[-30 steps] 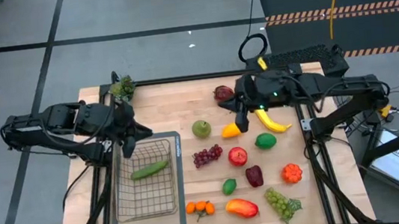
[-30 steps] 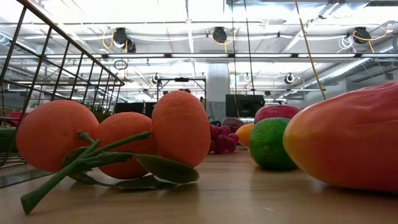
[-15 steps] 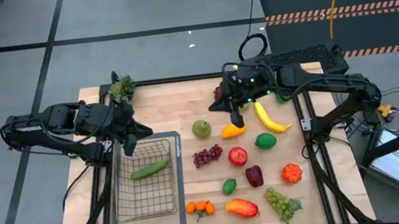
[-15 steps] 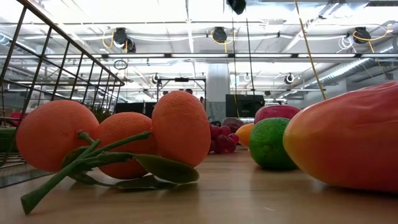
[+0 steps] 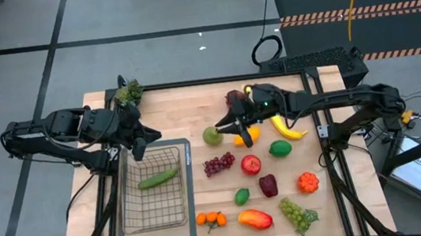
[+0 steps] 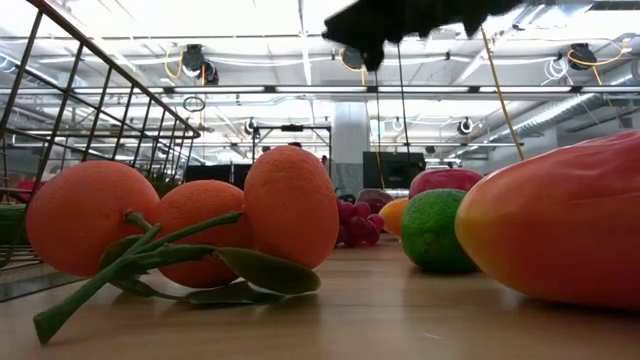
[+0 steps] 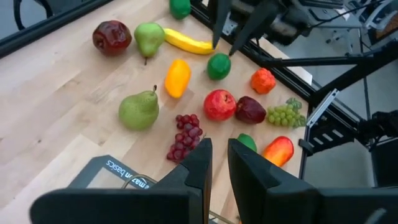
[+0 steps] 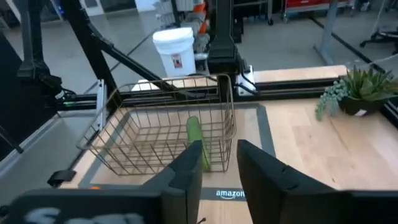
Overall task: Build produce basket
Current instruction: Put the left green pear into the wire basket
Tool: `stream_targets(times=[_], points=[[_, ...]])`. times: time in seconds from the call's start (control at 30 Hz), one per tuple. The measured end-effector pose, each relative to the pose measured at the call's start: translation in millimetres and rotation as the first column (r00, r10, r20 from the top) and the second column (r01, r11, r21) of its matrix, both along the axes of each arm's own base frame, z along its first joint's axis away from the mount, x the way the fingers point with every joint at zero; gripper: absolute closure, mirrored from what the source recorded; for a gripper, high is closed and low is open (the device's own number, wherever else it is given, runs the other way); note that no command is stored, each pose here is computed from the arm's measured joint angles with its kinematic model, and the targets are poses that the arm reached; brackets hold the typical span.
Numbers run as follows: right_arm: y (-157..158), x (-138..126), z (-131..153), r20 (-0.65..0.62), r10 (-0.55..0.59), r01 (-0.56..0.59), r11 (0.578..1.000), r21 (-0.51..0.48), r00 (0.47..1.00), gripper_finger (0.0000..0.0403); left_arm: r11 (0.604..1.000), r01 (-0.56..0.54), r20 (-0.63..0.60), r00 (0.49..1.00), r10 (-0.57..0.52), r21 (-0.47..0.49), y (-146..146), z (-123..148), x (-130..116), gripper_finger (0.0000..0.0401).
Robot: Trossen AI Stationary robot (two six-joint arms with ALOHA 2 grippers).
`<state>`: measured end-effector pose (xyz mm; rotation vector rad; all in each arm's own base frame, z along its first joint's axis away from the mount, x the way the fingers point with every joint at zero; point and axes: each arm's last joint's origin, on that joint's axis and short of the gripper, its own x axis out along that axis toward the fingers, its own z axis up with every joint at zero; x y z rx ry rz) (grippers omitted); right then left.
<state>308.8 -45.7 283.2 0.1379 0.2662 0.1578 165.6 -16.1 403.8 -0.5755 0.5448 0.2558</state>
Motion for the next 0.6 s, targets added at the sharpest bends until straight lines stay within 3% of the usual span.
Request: stream_targets(times=[0.27, 0.6], points=[[-10, -18, -53, 0.003, -0.096, 0.096, 0.995, 0.038, 0.995, 0.0296, 1.000, -0.004, -0.001, 1.000, 0.004, -0.003, 0, 0, 0, 0.0350], [-32, -4, -84, 0.001, -0.152, 0.152, 0.988, -0.014, 0.988, 0.0273, 1.000, -0.007, -0.026, 1.000, 0.007, 0.012, -1, -4, 7, 0.0350]])
